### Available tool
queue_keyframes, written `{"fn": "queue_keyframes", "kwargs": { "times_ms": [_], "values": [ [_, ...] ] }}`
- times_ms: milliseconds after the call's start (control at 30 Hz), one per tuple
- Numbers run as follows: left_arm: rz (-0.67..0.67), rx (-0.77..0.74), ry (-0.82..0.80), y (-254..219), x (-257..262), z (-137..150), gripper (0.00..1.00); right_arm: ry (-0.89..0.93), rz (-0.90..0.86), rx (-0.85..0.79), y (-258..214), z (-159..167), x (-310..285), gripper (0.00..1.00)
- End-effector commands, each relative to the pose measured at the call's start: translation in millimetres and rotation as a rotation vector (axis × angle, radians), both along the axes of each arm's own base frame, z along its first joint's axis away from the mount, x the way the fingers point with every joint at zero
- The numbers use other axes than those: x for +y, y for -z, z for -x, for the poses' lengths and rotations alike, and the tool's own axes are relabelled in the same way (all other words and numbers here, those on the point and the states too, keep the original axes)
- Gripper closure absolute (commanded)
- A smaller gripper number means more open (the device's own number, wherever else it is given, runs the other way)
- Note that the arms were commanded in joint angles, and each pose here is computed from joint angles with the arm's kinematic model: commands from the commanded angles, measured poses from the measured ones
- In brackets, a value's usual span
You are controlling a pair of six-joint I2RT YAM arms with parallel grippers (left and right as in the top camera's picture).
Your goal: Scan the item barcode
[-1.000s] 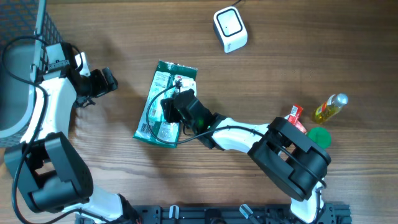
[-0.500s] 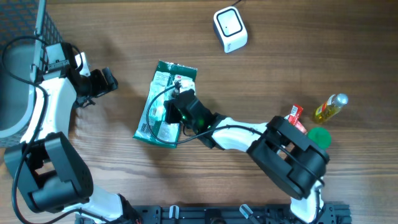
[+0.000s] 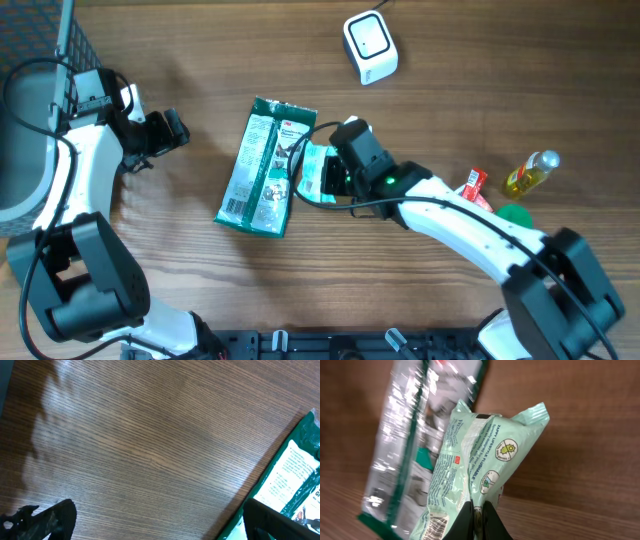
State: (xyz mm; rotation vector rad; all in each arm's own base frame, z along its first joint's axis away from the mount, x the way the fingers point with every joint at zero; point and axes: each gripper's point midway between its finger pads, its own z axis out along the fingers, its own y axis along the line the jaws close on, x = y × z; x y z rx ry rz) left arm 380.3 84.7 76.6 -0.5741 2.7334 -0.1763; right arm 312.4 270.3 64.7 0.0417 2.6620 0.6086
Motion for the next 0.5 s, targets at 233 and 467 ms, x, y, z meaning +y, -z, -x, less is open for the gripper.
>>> {"fn": "queue_keyframes", "kwargs": {
  "times_ms": [233,467],
  "values": [
    [0.008,0.011,0.001,5,2,3,0.0,0.04,0.027,0.085,33,2,-7,0.54],
    [0.008,0.011,0.001,5,2,3,0.0,-0.039,-0.134,-0.077,-56,-12,6,0.96]
  ]
}}
